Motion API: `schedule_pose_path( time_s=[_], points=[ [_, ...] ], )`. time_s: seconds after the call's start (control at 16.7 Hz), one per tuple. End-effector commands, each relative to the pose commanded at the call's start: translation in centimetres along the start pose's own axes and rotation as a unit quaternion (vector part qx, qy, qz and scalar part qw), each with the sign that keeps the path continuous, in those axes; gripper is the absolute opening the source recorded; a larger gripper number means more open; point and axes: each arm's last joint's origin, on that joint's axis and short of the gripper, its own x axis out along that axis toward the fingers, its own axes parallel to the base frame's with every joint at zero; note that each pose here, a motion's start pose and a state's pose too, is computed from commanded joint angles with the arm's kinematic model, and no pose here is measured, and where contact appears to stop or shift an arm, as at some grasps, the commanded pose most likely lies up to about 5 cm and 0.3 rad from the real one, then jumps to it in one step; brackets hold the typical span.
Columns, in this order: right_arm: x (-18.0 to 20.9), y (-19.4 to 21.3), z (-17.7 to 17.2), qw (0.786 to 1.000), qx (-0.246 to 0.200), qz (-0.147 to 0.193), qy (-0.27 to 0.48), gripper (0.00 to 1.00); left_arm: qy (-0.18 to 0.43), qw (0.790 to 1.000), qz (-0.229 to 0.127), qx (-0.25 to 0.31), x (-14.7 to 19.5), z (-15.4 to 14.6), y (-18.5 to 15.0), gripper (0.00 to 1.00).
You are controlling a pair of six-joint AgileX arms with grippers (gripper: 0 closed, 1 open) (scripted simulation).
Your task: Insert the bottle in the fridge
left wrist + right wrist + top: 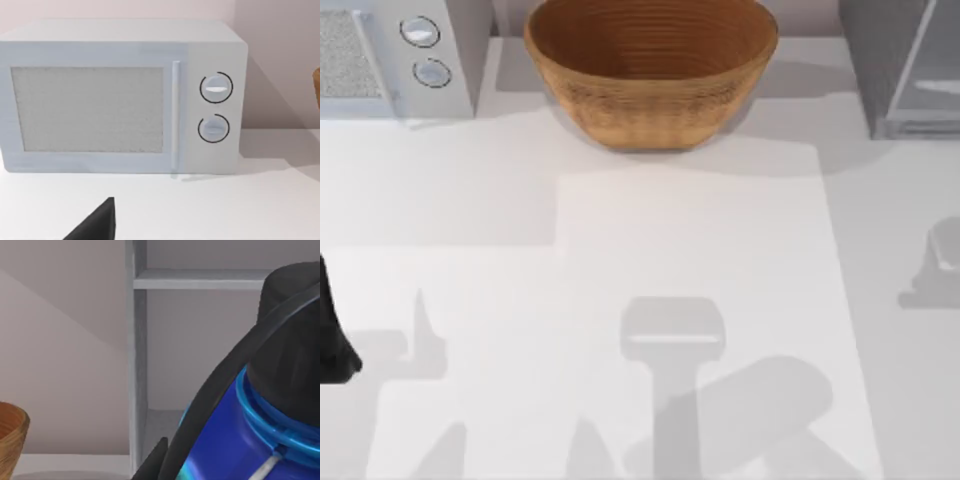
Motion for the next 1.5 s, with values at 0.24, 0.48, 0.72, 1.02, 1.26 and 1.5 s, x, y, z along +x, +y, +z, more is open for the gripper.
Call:
schedule_pose_path(
  time_s=[0.24, 0.48, 0.72, 1.02, 1.26, 1.5],
  points=[
    [7.3, -1.7, 1.6, 1.0, -0.003, -0.005, 0.014, 0.01, 0.0, 1.0, 0.0, 0.0, 0.0, 0.0, 0.0, 1.0],
    [15.7, -4.4, -2.2, 0.999, 0.001, -0.007, 0.051, 0.01, 0.0, 1.0, 0.0, 0.0, 0.0, 0.0, 0.0, 1.0],
    [21.5, -7.2, -8.4, 0.998, 0.006, -0.006, 0.069, 0.01, 0.0, 1.0, 0.0, 0.0, 0.0, 0.0, 0.0, 1.0],
    [24.6, -9.3, -13.4, 0.998, 0.005, -0.003, 0.06, 0.01, 0.0, 1.0, 0.0, 0.0, 0.0, 0.0, 0.0, 1.0],
    [24.9, -9.6, -14.1, 0.998, 0.004, -0.003, 0.057, 0.01, 0.0, 1.0, 0.0, 0.0, 0.0, 0.0, 0.0, 1.0],
    [24.9, -9.4, -14.2, 0.998, 0.006, -0.001, 0.061, 0.01, 0.0, 1.0, 0.0, 0.0, 0.0, 0.0, 0.0, 1.0]
  ],
)
